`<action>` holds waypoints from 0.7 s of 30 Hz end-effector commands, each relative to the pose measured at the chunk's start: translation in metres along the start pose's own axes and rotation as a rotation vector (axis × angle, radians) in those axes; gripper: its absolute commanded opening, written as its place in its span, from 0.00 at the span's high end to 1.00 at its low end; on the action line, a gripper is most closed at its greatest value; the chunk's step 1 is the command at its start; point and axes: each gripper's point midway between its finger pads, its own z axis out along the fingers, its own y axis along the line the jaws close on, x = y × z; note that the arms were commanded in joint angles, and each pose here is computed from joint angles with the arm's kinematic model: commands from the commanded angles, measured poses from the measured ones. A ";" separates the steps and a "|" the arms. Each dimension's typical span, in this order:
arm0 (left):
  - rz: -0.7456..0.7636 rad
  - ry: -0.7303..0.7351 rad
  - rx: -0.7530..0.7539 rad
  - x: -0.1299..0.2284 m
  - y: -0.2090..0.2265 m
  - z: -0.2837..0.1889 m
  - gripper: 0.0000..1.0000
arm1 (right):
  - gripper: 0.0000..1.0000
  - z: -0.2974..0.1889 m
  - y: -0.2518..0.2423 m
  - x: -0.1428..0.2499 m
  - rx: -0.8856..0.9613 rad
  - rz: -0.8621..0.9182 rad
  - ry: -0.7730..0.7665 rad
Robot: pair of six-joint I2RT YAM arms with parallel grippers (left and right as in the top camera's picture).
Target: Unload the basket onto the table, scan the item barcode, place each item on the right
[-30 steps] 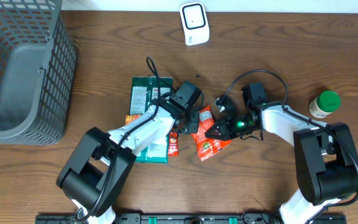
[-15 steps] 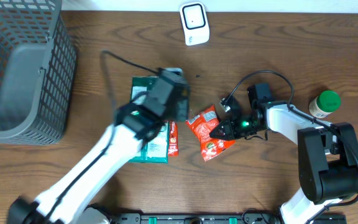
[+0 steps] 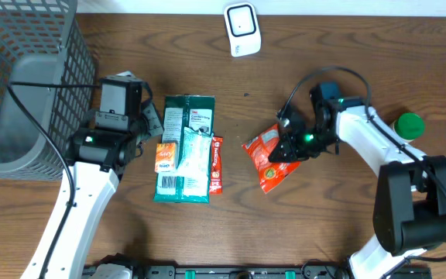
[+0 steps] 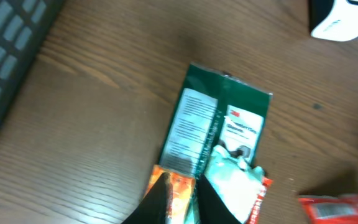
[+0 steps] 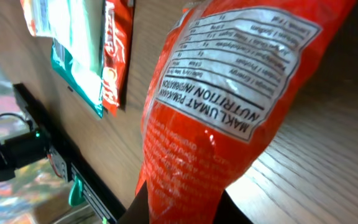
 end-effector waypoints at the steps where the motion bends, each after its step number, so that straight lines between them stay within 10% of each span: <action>1: 0.001 0.000 -0.026 -0.004 0.008 0.003 0.48 | 0.99 -0.037 0.009 -0.018 0.089 -0.073 -0.059; 6: -0.002 0.001 -0.028 -0.004 0.010 0.003 0.18 | 0.99 -0.071 0.020 -0.028 0.178 -0.081 -0.071; 21: -0.002 0.001 -0.028 -0.004 0.010 0.003 0.16 | 0.99 -0.253 0.112 -0.092 0.428 -0.108 -0.494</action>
